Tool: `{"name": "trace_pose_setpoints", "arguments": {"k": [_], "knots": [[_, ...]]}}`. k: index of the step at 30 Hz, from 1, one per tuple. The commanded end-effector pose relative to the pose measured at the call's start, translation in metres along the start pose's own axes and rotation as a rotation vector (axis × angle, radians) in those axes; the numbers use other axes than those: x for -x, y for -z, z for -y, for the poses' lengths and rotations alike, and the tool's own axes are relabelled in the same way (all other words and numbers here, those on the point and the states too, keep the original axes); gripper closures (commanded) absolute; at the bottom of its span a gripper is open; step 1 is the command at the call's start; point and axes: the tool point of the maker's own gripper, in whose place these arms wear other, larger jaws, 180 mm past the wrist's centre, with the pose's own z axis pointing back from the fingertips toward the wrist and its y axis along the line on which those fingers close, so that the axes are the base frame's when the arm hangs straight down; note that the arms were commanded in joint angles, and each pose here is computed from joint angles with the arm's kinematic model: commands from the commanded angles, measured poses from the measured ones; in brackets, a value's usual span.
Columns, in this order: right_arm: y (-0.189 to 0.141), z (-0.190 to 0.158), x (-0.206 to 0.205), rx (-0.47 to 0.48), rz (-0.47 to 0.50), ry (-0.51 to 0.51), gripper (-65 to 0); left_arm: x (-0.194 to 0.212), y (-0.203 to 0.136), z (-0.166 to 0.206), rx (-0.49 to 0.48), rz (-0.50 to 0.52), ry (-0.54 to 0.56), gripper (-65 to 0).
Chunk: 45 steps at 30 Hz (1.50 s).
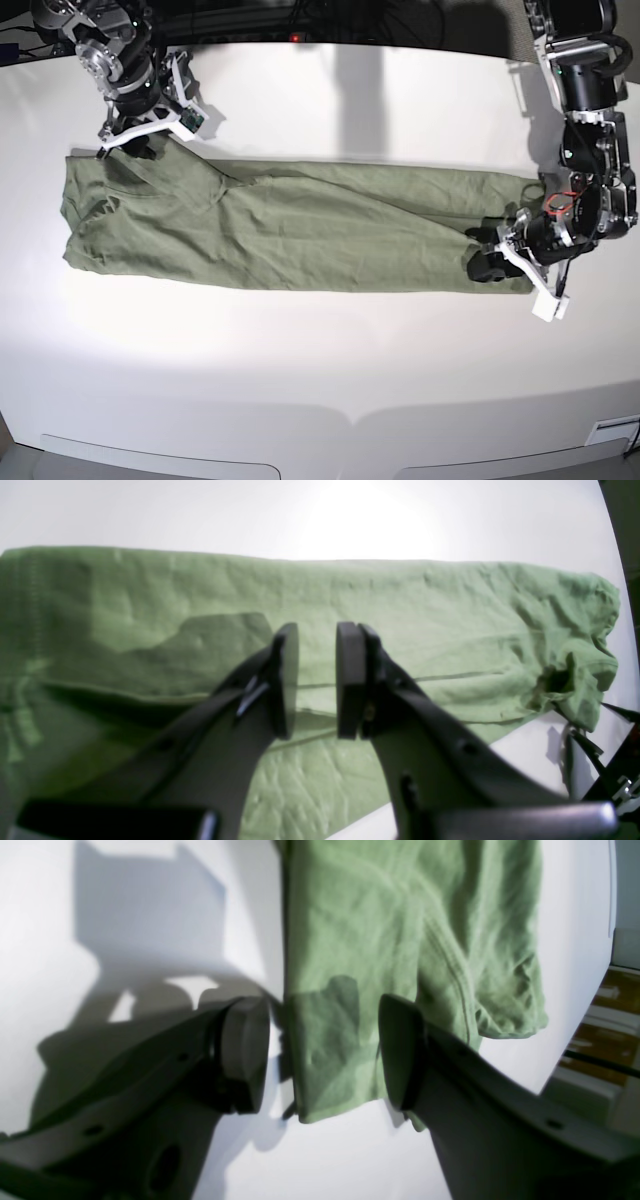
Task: Fold the T-shirt properly
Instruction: 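Raise the right gripper and move it to the strip's corner, then grasp the strip's other end with the left gripper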
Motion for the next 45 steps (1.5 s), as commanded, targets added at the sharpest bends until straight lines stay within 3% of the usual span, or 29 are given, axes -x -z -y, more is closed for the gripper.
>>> {"name": "trace_pose_setpoints", "arguments": {"k": [1,5,13,19,24,28,33,38,45], "knots": [[0.001,0.007,0.003,0.011,-0.002,-0.023,-34.4,-0.025,-0.005,0.005,0.016,0.064,0.028,-13.3],[0.013,0.013,0.015,0.021,-0.035,-0.036,-32.9,-0.025,-0.005,0.005,0.016,0.064,0.028,-13.3],[0.014,0.021,0.015,0.056,-0.038,-0.077,0.0,-0.025,-0.005,0.005,0.016,0.064,0.029,-13.3],[0.001,0.045,0.002,0.17,-0.011,-0.101,0.0,-0.025,-0.005,0.005,0.015,0.064,0.029,-13.3],[-0.02,0.046,-0.006,0.171,0.029,-0.149,0.0,-0.025,-0.005,0.005,0.015,0.064,0.029,-13.3],[-0.031,0.042,0.012,0.146,-0.017,-0.213,0.0,-0.025,-0.005,0.005,0.015,0.064,0.03,-13.3],[-0.042,0.048,0.037,0.195,-0.084,-0.311,0.0,-0.023,-0.005,0.002,-0.002,0.052,0.04,-13.3],[-0.045,0.056,0.043,0.235,-0.109,-0.318,0.0,-0.022,-0.004,0.002,-0.002,0.046,0.04,-13.3],[-0.045,0.056,0.042,0.236,-0.103,-0.316,0.0,-0.002,-0.004,0.0,-0.004,-0.037,0.033,-13.3]]}}
